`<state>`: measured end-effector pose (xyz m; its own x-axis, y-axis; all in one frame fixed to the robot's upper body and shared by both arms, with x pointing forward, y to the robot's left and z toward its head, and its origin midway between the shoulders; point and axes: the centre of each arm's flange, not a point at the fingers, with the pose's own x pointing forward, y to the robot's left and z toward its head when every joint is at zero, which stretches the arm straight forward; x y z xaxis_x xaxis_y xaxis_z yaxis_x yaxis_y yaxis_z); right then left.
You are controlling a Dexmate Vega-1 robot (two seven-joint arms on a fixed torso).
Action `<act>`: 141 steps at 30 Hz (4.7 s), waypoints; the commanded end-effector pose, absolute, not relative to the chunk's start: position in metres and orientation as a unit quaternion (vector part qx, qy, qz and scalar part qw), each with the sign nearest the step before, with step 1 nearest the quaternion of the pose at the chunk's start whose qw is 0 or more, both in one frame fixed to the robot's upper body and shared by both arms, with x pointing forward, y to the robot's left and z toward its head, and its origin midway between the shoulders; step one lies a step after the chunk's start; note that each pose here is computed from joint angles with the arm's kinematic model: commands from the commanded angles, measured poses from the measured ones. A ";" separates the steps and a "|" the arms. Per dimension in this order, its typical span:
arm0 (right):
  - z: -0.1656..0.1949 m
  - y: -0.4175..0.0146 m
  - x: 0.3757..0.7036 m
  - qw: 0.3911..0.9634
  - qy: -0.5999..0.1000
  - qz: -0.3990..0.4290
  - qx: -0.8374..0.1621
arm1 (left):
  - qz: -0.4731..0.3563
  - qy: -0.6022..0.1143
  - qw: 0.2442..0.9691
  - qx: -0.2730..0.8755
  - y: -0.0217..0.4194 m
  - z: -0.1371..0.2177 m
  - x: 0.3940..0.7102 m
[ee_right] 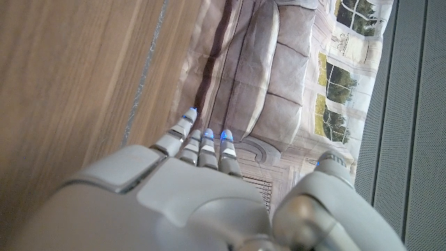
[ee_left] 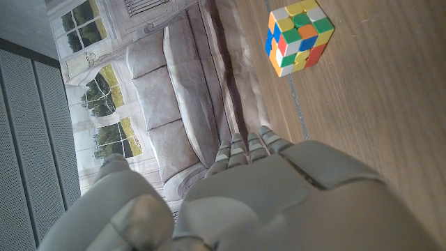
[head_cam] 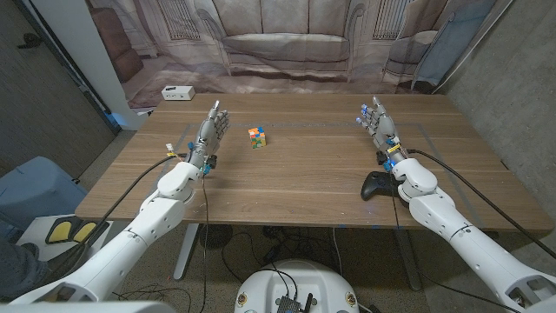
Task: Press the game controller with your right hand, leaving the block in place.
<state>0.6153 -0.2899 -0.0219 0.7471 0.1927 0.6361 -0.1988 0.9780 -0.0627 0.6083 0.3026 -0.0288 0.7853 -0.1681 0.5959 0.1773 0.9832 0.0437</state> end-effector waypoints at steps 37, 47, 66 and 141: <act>-0.032 -0.325 0.556 0.918 -0.375 0.128 -0.012 | -0.087 -0.340 0.936 -0.036 0.288 -0.042 0.588; -0.033 -0.330 0.539 0.917 -0.373 0.137 -0.036 | -0.073 -0.346 0.935 -0.017 0.299 -0.040 0.569; -0.044 -0.340 0.509 0.913 -0.384 0.126 -0.050 | -0.070 -0.359 0.931 -0.005 0.298 -0.033 0.558; -0.103 -0.374 0.439 0.913 -0.385 0.054 -0.120 | -0.102 -0.353 0.930 0.018 0.251 -0.010 0.578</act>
<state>0.4437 -0.3747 -0.0993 0.7004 0.2032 0.6842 -0.0544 0.9710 -0.2327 0.5793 0.2538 -0.0063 0.7317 -0.2022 0.6509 0.1709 0.9789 0.1120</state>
